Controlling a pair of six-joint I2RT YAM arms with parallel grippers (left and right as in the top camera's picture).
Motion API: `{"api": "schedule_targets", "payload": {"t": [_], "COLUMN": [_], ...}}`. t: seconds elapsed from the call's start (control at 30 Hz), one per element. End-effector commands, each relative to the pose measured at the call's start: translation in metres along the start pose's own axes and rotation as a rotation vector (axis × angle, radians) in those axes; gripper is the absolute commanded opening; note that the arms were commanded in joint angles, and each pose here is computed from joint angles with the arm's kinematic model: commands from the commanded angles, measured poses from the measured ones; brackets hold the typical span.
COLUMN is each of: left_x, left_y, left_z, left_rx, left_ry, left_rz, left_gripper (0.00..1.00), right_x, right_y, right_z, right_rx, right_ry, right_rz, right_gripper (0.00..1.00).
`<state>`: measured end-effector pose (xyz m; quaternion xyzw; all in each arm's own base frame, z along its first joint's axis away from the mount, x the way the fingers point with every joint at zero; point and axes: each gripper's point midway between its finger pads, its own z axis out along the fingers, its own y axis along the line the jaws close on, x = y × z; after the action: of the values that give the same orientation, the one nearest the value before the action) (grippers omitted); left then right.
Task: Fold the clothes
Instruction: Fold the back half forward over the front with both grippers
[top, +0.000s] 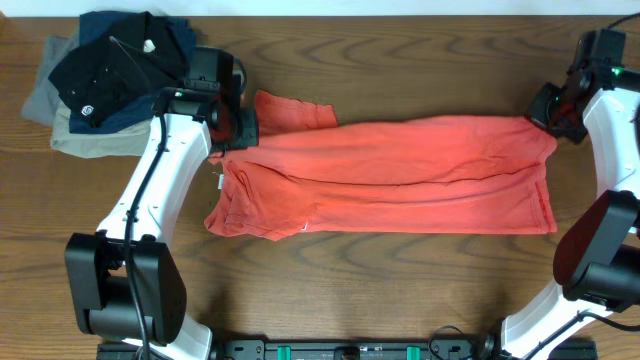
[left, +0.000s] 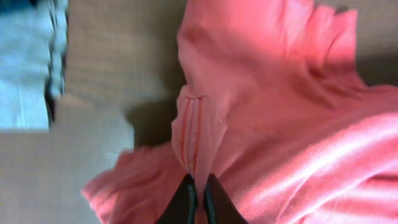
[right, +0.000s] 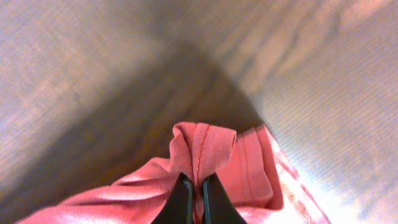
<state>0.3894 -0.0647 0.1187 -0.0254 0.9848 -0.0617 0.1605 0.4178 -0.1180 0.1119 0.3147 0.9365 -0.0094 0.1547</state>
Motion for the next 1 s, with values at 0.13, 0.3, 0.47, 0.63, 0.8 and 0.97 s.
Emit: {"api": "schedule_targets", "payload": {"t": [0.13,0.3,0.47,0.63,0.8,0.97], "left_x": [0.04,0.059,0.073,0.094,0.11,0.127], "left_y": [0.011,0.018,0.026,0.031,0.034,0.038], "left_z": [-0.002,-0.006,-0.003,0.001,0.006,0.01], "left_rx": [-0.04,-0.077,-0.114,-0.127,-0.137,-0.146], "left_ry": [0.163,0.242,0.287,0.354,0.403,0.452], "left_rz": [-0.023,-0.026,-0.024,-0.028,-0.029,-0.032], "left_gripper": [0.06,0.06,0.06,0.06,0.06,0.08], "right_x": [0.02,0.024,0.029,0.037,0.048,0.061], "right_y": [-0.048,-0.079,-0.099,-0.103,-0.111,-0.115], "right_z": [-0.014,-0.016,-0.018,-0.02,-0.023,-0.028], "right_rx": [0.092,0.128,0.121,0.134,0.188,0.242], "right_ry": [0.097,0.138,0.18,0.213,0.25,0.293], "right_rz": [0.158,0.226,0.291,0.293,0.284,0.254], "right_gripper": [0.01,0.01,0.01,0.01,0.01,0.01]}}
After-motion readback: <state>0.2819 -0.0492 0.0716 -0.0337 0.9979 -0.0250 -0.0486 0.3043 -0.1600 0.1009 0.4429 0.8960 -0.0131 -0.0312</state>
